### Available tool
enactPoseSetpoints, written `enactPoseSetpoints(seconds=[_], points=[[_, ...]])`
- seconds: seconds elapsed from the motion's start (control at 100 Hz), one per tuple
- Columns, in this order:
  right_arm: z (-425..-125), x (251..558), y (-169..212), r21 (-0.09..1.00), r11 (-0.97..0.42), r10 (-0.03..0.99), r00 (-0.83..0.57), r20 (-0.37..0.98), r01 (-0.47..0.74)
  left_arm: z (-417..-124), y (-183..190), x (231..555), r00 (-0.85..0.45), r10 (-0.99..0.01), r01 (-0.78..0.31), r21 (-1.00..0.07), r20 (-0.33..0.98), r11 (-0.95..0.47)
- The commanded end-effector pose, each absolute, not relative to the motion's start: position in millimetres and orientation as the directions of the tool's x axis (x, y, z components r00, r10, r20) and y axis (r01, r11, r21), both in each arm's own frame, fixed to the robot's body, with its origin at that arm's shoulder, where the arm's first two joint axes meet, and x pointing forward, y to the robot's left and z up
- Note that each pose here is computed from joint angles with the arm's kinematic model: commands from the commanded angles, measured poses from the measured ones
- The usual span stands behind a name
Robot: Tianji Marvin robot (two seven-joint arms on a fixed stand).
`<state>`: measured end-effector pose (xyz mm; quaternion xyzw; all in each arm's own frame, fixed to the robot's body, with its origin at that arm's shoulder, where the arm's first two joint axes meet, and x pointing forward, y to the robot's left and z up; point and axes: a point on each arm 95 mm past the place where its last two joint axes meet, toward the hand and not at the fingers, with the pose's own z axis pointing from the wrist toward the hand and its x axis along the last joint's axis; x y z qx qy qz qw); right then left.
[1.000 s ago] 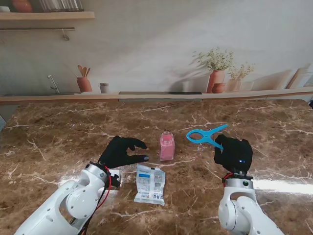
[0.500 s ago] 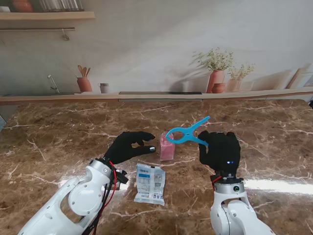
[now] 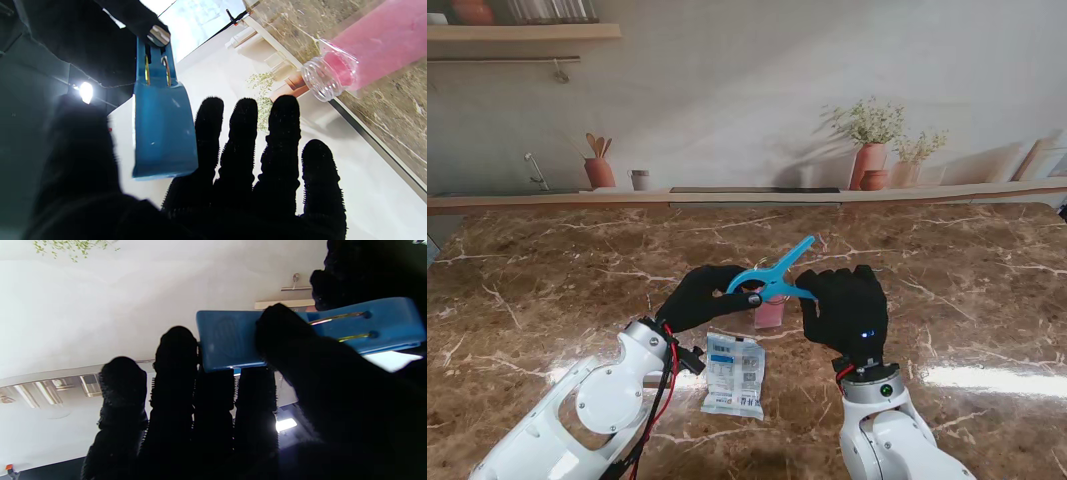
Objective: Fill the seasoning bottle
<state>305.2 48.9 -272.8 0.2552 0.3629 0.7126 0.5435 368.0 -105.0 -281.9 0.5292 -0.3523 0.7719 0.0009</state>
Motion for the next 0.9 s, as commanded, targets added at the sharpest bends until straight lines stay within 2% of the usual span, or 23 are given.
enactPoseSetpoints(seconds=[0.0,0.28,0.57,0.89], points=[[-272,303,52,0.803,-0.152,0.955,-0.295,-0.03,-0.576,-284,-111,366,-0.429,-0.344,-0.383,-0.513,0.835,-0.768],[-276,308,59,0.831,-0.16,0.943,-0.331,-0.031,-0.533,-288,-122,362,-0.245,-0.159,-0.445,-0.257,0.956,-0.858],[-280,304,51,0.852,-0.123,0.954,-0.297,-0.039,-0.508,-290,-124,364,-0.189,-0.148,-0.388,-0.212,0.971,-0.897],[-273,294,43,0.858,-0.077,0.965,-0.254,-0.063,-0.508,-287,-121,365,-0.141,-0.125,-0.404,-0.173,0.982,-0.898]])
